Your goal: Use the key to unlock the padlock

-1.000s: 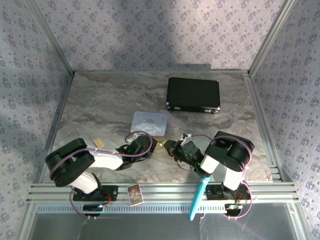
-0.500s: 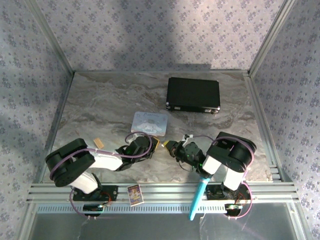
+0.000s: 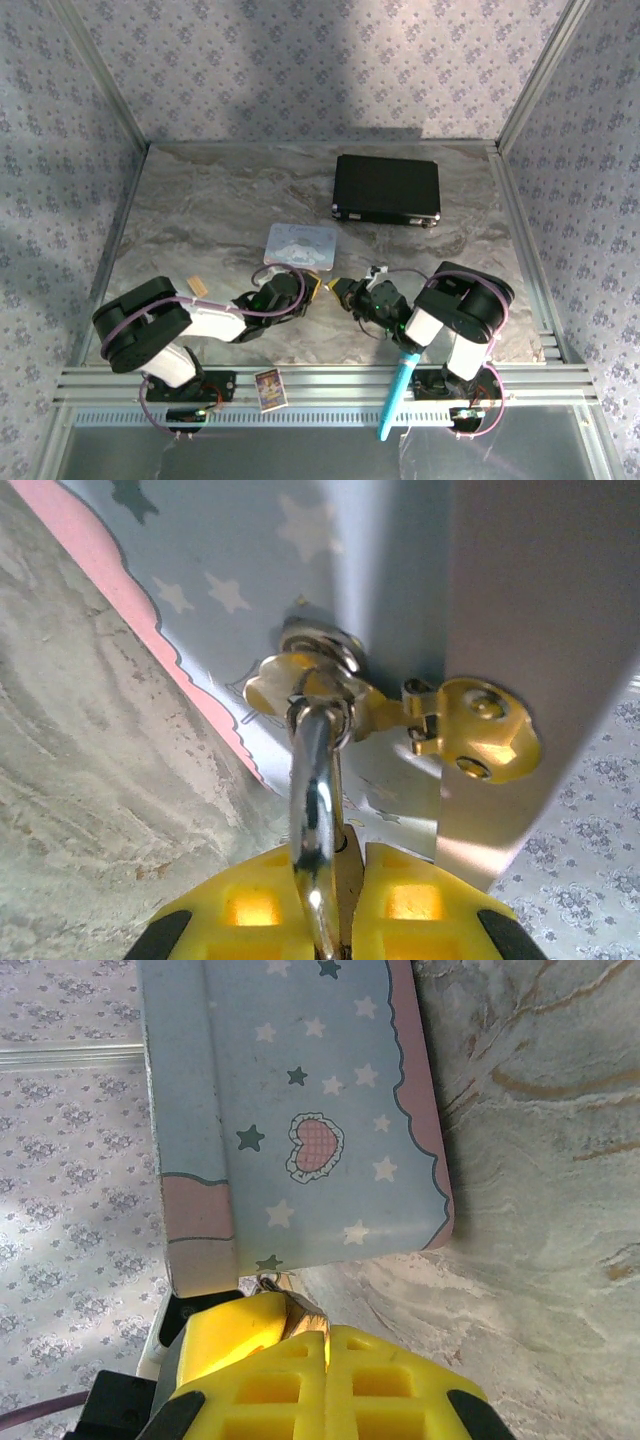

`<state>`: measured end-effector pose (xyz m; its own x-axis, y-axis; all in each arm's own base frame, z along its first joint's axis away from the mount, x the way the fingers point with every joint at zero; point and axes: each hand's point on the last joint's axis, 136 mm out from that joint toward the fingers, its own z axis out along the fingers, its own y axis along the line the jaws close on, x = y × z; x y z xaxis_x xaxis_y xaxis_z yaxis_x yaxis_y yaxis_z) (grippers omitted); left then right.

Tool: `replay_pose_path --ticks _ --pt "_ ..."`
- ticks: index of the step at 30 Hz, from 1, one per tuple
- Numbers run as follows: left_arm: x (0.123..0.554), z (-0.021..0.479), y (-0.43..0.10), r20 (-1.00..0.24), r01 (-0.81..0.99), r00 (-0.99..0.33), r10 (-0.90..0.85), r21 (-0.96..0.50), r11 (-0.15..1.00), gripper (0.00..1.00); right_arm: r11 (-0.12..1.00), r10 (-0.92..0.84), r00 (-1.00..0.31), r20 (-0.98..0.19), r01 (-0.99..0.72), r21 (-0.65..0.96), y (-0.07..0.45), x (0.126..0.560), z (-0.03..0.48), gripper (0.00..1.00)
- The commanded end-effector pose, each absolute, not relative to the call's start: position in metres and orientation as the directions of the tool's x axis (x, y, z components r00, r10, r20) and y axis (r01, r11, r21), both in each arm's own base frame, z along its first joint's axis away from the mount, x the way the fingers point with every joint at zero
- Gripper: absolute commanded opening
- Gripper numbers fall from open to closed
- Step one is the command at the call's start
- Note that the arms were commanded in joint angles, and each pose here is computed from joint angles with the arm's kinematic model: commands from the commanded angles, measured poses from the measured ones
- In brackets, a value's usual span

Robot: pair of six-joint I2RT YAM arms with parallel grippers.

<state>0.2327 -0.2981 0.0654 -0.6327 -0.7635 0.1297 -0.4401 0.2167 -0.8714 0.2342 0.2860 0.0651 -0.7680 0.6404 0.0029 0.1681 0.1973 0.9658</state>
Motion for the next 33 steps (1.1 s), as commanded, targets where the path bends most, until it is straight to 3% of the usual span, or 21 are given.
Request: replay_pose_path --ticks 1,13,24,33 --pt "0.23 0.095 -0.323 0.182 -0.384 -0.683 -0.707 -0.913 0.136 0.0 0.175 0.625 -0.78 -0.019 0.117 0.978 0.294 0.237 0.081 0.0" --pt "0.225 0.108 -0.35 0.21 -0.323 -0.75 -0.627 -0.944 0.071 0.0 0.143 0.571 -0.82 -0.037 0.055 0.988 0.299 0.246 0.101 0.0" --pt "0.223 0.127 -0.368 0.241 -0.267 -0.781 -0.576 -0.963 -0.041 0.0 0.161 0.568 -0.823 -0.03 0.076 0.984 0.294 0.259 0.09 0.0" --pt "0.223 0.134 -0.367 0.211 -0.23 -0.792 -0.573 -0.972 -0.041 0.0 0.146 0.548 -0.836 -0.012 0.082 0.986 0.295 0.267 0.091 0.0"
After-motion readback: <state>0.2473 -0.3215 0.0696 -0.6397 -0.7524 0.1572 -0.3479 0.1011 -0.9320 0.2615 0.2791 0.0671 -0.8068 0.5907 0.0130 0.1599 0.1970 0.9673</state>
